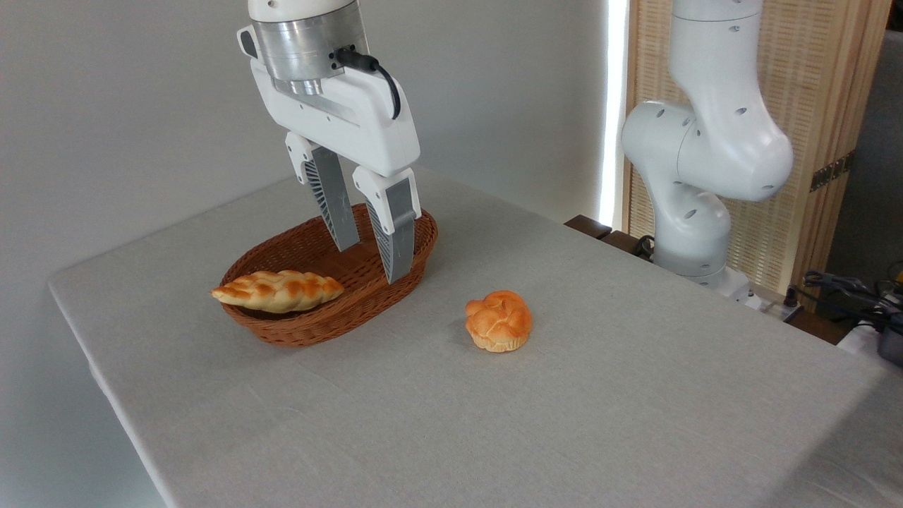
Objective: Put bread into the basket
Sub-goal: 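Move the open gripper from above the basket toward the round orange bun, then lower the gripper onto the orange bun and close on it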
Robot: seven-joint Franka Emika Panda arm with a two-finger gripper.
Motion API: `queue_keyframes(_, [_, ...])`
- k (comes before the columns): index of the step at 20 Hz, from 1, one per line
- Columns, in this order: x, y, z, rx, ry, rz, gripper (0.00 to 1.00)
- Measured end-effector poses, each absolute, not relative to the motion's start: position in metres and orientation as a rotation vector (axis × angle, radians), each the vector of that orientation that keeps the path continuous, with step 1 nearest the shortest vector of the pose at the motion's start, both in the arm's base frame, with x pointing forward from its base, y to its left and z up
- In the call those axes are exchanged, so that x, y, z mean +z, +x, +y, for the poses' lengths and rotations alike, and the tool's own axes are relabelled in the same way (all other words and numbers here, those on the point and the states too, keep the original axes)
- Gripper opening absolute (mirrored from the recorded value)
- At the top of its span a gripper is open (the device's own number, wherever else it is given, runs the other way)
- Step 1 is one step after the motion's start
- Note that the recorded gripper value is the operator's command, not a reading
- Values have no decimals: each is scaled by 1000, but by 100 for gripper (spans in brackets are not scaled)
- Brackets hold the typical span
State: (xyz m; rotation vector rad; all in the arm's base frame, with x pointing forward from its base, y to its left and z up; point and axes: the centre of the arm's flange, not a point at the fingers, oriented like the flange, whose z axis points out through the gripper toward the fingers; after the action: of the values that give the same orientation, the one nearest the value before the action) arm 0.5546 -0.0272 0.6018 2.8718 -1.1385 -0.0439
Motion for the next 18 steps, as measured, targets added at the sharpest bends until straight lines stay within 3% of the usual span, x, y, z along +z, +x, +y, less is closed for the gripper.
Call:
queue_keyframes(4, [588,533,-26,23,2881,-1162,100])
queue_keyframes(6, [575,501,-21,39,2868,-1208,100])
queue_keyframes(11, [515,418,-18,-67,2761,-1375,100])
queue_keyframes(18, [450,393,-40,-87,2736,-1470,100])
